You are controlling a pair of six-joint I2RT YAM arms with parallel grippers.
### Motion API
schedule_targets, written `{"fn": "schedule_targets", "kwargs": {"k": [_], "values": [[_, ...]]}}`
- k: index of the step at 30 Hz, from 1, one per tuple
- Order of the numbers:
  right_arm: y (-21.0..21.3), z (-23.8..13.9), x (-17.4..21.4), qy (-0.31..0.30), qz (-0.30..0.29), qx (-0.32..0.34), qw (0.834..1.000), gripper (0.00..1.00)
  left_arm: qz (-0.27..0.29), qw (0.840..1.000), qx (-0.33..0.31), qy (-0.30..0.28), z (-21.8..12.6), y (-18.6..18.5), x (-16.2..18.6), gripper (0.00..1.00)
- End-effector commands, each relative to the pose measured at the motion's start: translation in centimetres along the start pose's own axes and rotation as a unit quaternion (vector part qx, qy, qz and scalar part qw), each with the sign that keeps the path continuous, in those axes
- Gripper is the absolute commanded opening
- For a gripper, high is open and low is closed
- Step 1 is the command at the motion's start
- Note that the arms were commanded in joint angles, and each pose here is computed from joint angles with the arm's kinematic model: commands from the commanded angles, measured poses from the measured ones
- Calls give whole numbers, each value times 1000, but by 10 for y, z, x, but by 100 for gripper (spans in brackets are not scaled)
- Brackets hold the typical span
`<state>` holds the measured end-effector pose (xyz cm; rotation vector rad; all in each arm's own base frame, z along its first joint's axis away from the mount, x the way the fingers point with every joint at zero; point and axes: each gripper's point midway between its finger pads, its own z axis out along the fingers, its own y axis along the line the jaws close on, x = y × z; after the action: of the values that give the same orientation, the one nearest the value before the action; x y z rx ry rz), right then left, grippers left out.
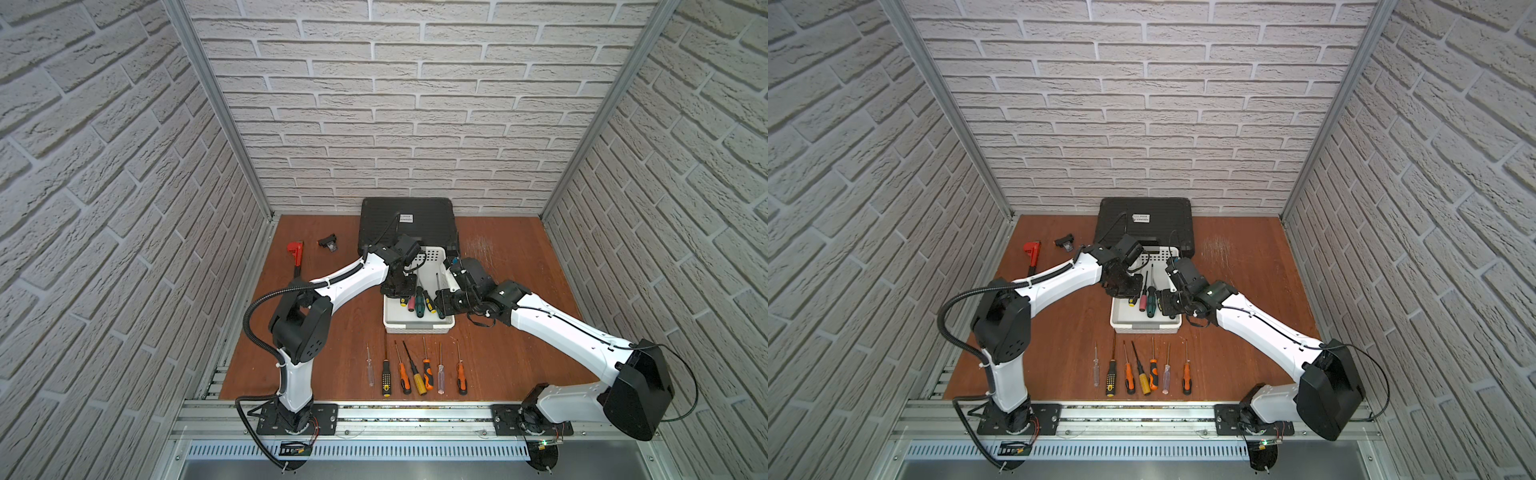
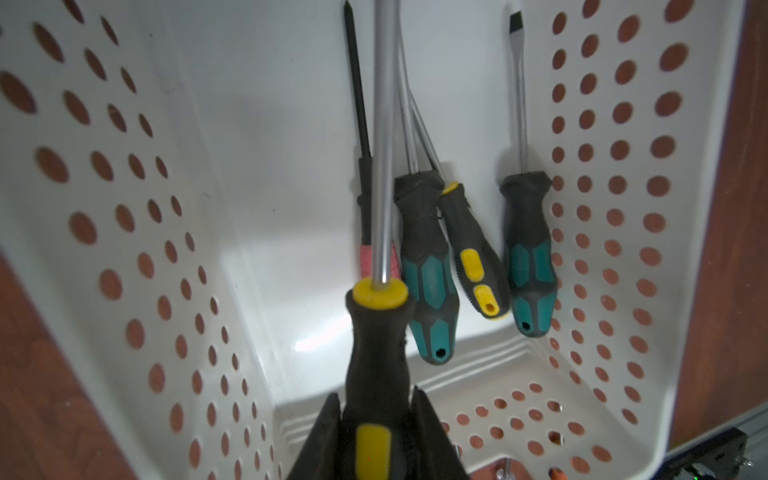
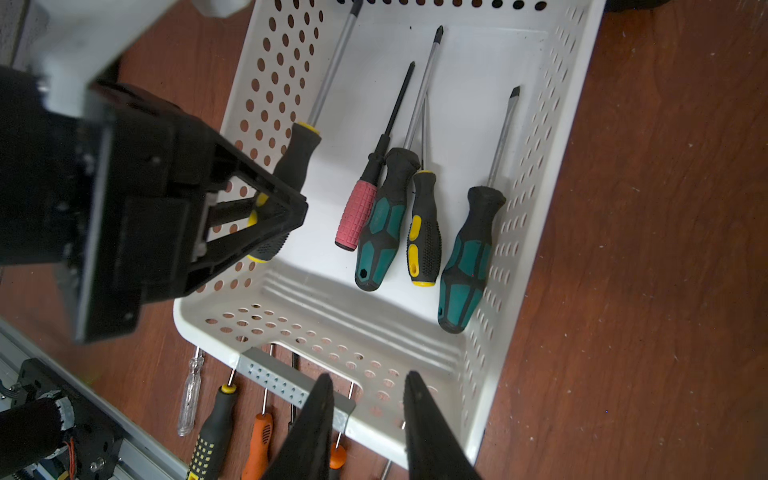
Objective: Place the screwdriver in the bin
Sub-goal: 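Carry the yellow-black screwdriver over the bin with the left gripper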
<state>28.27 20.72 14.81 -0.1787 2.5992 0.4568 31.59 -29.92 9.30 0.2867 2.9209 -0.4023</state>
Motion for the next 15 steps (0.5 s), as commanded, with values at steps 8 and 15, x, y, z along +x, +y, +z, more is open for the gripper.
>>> {"fn": "schedule_targets", "kwargs": {"k": [8,15], "values": [[5,-1,0,-5,-1,-10,1000,31,-17,999,-36,16,33,16,1,3],[9,2,1,-1,2,-16,1000,31,-25,999,-43,23,48,22,5,4]]}}
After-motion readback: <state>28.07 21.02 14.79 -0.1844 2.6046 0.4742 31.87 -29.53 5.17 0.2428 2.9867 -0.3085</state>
